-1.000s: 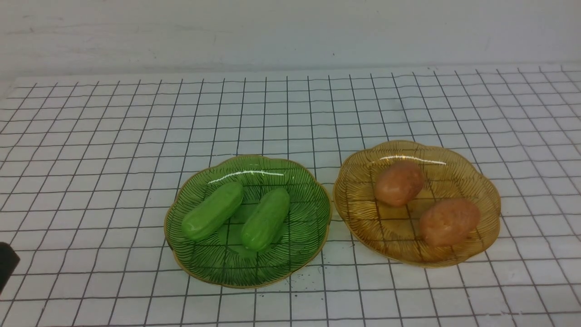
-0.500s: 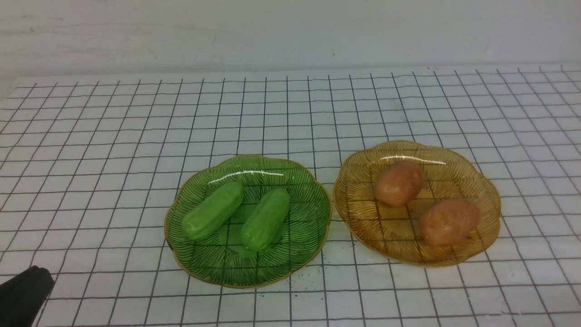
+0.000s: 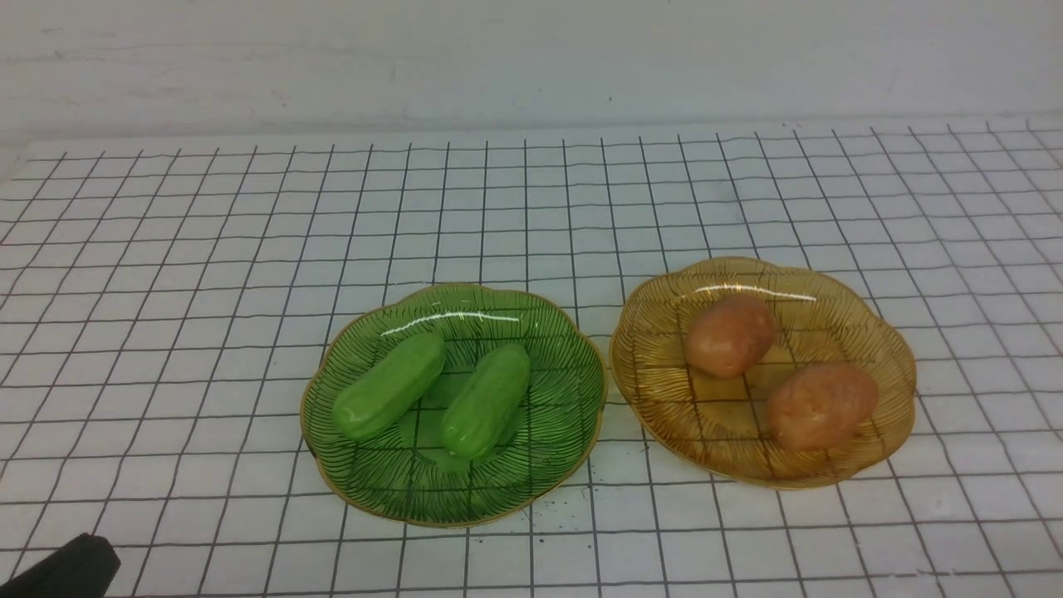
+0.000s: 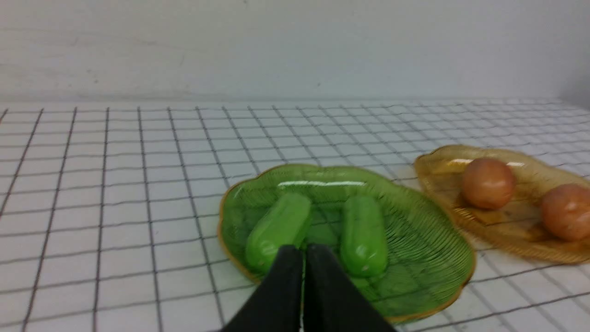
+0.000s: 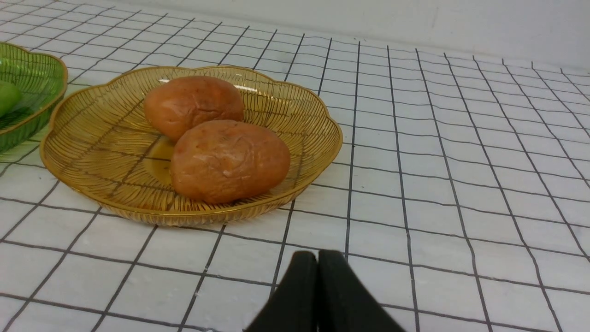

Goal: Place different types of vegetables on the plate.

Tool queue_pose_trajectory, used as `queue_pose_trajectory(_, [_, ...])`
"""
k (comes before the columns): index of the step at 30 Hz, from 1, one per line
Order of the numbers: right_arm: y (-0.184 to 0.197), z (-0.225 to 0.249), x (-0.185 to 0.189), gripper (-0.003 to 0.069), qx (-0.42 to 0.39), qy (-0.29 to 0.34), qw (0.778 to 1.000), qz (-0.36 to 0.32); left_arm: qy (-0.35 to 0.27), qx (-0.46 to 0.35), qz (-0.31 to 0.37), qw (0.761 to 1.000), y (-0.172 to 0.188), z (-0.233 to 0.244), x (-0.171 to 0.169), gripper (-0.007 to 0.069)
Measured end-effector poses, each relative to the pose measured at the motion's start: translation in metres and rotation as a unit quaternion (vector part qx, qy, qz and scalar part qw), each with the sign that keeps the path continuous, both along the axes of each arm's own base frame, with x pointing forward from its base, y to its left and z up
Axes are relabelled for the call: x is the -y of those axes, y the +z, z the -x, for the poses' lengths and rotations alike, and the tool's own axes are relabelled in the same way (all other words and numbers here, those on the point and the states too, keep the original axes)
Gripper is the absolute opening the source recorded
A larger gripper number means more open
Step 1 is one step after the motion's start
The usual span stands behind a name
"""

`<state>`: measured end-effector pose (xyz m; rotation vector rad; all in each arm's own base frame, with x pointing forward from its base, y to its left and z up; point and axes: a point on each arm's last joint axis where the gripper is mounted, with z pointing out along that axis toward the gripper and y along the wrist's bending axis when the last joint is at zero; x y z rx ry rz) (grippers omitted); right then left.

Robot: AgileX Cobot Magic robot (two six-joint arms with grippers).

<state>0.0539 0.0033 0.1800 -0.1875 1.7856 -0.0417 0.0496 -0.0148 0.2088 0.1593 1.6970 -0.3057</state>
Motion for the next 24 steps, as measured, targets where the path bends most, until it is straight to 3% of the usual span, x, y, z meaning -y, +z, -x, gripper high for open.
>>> queue_pose_trajectory(2, [0.000,0.000,0.000,-0.0015,0.000,0.000,1.000,0.000,0.033,-0.033,-0.022,0.999,-0.024,-0.003,-0.002,-0.0008])
queue_pose_trajectory(12, [0.000,0.000,0.000,-0.0015,0.000,0.000,1.000,0.000,0.112,-0.066,-0.056,0.990,-0.036,-0.004,-0.010,-0.0008])
queue_pose_trajectory(24, [0.000,0.000,0.000,-0.0015,0.000,0.000,1.000,0.000,0.071,-0.077,-0.081,0.991,-0.038,-0.002,-0.007,-0.0008])
